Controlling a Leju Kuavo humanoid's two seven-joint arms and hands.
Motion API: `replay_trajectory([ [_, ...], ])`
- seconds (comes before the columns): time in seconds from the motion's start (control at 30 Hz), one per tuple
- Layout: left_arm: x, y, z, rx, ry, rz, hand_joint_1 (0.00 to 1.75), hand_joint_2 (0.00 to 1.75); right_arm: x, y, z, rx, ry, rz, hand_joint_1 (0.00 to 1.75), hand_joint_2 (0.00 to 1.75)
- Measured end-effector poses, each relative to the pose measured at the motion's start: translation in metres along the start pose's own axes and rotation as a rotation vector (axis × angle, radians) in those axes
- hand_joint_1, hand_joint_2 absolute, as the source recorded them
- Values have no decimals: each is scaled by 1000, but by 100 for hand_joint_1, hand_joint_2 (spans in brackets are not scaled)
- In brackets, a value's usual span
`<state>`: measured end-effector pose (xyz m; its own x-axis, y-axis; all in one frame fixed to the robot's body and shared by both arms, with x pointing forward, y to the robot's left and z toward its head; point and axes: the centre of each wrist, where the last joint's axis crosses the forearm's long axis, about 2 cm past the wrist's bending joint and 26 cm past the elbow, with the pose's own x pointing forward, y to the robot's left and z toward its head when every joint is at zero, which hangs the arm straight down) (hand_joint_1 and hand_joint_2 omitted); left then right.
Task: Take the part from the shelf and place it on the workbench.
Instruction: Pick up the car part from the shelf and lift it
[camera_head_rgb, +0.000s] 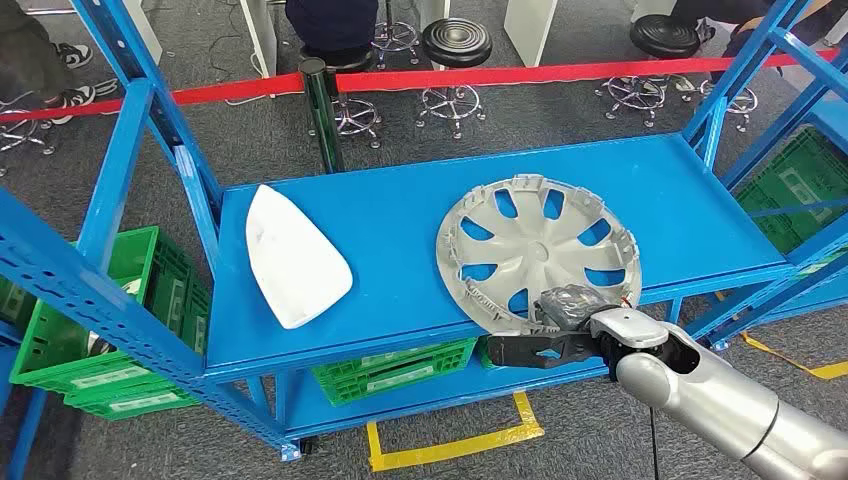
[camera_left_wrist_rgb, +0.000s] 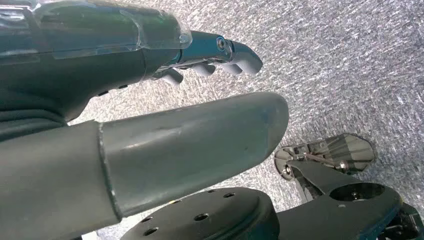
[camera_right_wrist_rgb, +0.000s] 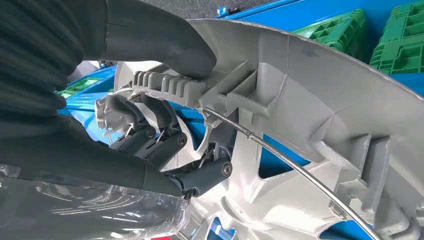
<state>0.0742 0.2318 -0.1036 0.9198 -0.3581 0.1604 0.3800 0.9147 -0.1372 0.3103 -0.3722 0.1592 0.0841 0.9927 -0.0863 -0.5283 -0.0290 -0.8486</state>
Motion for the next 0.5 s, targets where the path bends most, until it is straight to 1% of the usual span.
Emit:
replay_trajectory([
  [0.13, 0, 0, 0, 0, -1, 0, 0, 0, 0, 0, 0, -5, -3, -7, 175, 175],
  [0.23, 0, 0, 0, 1, -4, 0, 0, 0, 1, 2, 0, -33, -35, -67, 175, 175],
  [0.3, 0, 0, 0, 4, -5, 1, 0, 0, 1, 6, 1, -76, -95, -175, 175, 175],
  [0.4, 0, 0, 0, 15, -7, 4, 0, 0, 2, 8, 3, -188, -205, -395, 175, 175],
  [0.5, 0, 0, 0, 26, -13, 3, 0, 0, 2, 8, 5, -290, -274, -565, 175, 175],
])
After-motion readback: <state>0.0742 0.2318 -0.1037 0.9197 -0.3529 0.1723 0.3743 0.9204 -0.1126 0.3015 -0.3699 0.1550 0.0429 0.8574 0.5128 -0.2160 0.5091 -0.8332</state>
